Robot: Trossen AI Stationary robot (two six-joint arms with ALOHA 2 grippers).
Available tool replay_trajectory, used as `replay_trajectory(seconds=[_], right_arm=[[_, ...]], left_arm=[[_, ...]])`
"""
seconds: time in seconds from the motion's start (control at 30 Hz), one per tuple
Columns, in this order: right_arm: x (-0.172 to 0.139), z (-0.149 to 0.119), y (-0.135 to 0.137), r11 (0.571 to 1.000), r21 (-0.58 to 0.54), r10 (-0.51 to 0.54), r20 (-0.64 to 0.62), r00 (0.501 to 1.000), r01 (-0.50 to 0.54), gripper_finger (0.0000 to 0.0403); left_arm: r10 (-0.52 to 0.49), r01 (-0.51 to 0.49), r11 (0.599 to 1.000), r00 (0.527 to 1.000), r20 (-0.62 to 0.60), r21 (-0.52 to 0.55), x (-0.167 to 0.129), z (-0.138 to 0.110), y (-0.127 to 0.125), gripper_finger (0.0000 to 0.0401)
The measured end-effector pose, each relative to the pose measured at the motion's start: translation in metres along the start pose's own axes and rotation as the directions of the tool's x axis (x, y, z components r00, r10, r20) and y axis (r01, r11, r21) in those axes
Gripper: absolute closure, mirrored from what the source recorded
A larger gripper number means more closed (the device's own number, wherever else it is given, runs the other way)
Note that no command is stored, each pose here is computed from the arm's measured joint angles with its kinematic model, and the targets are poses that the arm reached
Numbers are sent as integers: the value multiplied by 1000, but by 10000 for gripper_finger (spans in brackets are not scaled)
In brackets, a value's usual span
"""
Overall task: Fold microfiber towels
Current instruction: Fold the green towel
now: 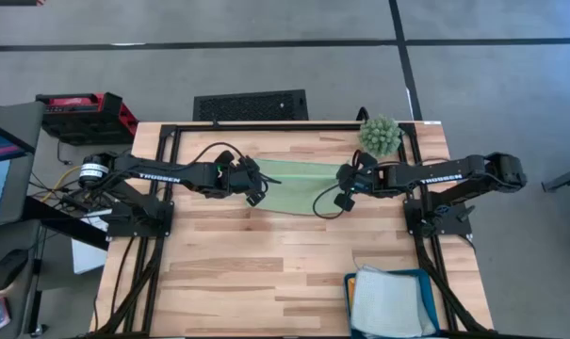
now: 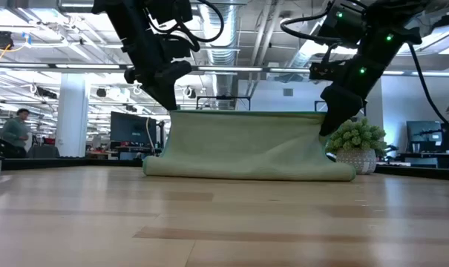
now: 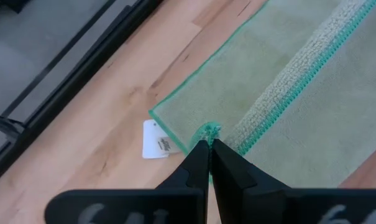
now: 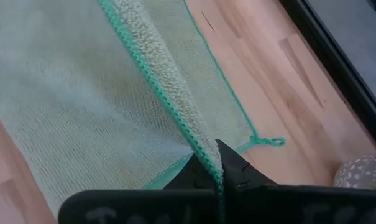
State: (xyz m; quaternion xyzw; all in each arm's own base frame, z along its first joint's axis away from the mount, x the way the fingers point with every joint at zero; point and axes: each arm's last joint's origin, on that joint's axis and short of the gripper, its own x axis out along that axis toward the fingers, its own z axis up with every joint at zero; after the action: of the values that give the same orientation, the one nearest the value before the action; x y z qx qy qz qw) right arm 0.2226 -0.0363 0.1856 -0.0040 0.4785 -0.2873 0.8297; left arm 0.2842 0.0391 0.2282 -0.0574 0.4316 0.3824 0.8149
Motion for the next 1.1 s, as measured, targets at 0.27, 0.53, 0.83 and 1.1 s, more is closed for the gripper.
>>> replay_trajectory(seconds=[0.27,0.53,0.83,1.1], right_arm=[[3,-2,-4,1000,4,-13,-23,1000,13,397],[3,-3,-4,1000,0,-8,-37,999,8,396],[13,-3,1,1000,-4,13,-69,998,-13,384],[29,-9,8,999,-41,-9,-143,990,3,370]], left_arm=[[-18,17,997,1000,2,73,28,-4,-3,401],[-19,20,996,1000,-4,82,43,-1,-4,401],[-22,22,999,1000,-2,48,45,1,0,401],[-25,25,999,1000,-4,38,46,2,2,401]])
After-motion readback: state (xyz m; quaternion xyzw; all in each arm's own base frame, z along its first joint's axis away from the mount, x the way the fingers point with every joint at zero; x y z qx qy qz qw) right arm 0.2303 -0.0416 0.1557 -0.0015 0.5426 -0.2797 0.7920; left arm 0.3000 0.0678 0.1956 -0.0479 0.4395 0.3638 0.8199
